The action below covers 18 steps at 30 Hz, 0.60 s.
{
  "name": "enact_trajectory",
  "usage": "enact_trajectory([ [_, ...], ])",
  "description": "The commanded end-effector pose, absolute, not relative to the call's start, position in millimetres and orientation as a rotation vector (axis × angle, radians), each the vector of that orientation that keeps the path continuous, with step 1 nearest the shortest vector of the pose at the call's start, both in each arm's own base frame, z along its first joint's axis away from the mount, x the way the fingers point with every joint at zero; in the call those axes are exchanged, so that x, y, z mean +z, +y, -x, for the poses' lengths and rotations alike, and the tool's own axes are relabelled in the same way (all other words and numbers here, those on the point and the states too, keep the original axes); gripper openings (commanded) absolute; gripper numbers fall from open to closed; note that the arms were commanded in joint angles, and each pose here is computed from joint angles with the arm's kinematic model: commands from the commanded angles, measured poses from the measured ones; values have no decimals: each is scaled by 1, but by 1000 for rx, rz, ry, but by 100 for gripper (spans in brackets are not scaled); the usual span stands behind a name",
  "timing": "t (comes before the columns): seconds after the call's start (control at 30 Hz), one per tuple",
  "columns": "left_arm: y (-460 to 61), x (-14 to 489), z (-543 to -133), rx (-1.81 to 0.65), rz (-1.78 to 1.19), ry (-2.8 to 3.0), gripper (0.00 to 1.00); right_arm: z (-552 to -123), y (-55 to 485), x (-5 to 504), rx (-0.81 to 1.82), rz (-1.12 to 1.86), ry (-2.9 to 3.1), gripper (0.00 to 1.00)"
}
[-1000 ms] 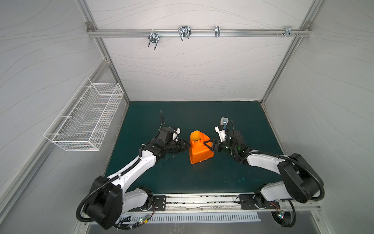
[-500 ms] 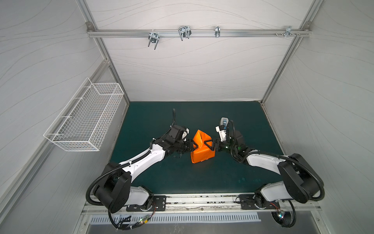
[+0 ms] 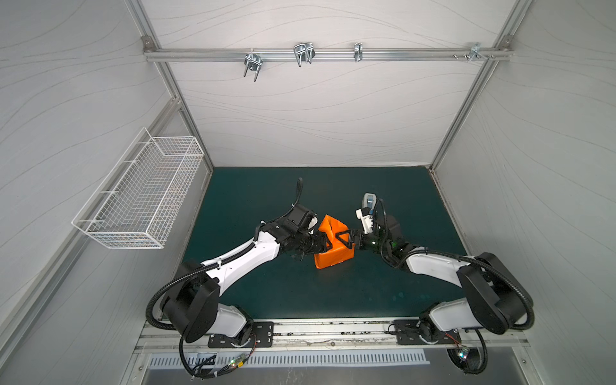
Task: Wrap a gift box in wrapping paper
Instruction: Fold the seventh fold of the wrapping paper on the gift box.
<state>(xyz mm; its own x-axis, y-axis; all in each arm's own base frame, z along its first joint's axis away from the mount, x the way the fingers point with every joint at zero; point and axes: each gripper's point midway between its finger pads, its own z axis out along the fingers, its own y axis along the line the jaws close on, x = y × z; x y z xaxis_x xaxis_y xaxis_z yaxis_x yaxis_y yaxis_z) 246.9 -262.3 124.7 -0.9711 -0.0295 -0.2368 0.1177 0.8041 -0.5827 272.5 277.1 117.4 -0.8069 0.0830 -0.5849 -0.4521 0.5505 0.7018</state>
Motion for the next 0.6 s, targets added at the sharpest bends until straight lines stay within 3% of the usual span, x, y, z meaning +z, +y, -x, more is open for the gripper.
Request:
enact_trajectory([
  [0.0, -259, 104, -244, -855, -36, 2811, 63, -259, 271, 100, 1265, 264, 2308, 89],
  [0.3, -258, 96, -242, -847, 7, 2844, 63, -256, 269, 114, 1362, 293, 2195, 99],
  [0.57, -256, 87, -239, -834, 25, 2865, 62, -259, 279, 125, 1391, 347, 2178, 99],
])
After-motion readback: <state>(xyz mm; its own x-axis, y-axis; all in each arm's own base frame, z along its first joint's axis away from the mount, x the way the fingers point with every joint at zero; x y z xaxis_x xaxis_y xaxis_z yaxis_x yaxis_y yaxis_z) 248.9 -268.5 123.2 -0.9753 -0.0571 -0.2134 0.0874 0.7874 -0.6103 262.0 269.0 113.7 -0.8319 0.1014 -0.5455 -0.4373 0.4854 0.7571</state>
